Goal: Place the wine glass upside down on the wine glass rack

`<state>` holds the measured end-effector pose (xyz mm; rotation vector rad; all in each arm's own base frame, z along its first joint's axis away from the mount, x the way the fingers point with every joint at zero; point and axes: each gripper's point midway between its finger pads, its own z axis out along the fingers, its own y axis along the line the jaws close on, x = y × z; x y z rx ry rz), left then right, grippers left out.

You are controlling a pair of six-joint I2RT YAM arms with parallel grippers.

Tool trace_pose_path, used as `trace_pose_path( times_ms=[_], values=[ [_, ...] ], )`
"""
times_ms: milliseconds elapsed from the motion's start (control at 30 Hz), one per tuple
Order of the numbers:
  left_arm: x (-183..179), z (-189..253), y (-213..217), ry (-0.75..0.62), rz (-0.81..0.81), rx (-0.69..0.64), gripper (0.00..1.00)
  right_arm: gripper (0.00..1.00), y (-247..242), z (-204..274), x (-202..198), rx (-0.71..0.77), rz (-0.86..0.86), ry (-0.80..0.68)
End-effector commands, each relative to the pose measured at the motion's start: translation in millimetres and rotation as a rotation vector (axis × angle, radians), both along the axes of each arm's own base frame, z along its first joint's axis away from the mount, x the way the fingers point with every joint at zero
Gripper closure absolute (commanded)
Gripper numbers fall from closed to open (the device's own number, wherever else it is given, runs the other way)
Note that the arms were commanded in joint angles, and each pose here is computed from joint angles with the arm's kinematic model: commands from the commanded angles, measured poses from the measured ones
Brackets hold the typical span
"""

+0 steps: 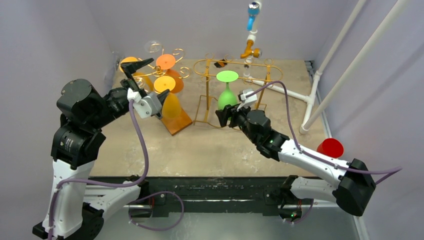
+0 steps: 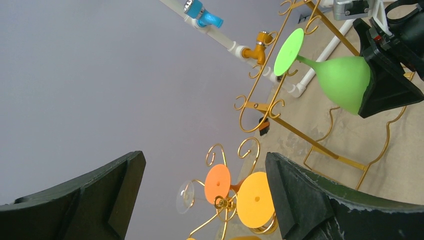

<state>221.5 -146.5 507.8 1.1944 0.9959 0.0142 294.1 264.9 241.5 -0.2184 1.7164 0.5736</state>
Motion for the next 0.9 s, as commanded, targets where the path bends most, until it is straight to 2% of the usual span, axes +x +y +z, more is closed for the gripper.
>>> trace_pose_path(
  times_ms=[0,200,333,533,600,867],
  values=[
    [-2,6,-2,-0.018,-0.019,-0.004,0.00,0.56,4,9,3,0.048,0.013,-0.019],
    [-2,5,-2,-0.017,-0.017,0.006,0.00,0.53,9,0,11,0.035,0.011,0.001],
    [-2,5,-3,-0.013,-0.021,0.007,0.00,0.43,9,-3,17,0.037,-0.005,0.012],
    [-2,3,-2,-0.015,-0.020,0.015,0.00,0.19,7,-9,19,0.041,-0.027,0.028],
    [-2,2,-2,-0.016,-0.019,0.019,0.00,0.03,6,-9,19,0.039,-0.031,0.030],
    [5,-4,-1,0.019,0.003,0.019,0.00,0.01,-12,16,7,0.028,-0.050,0.031]
  ],
)
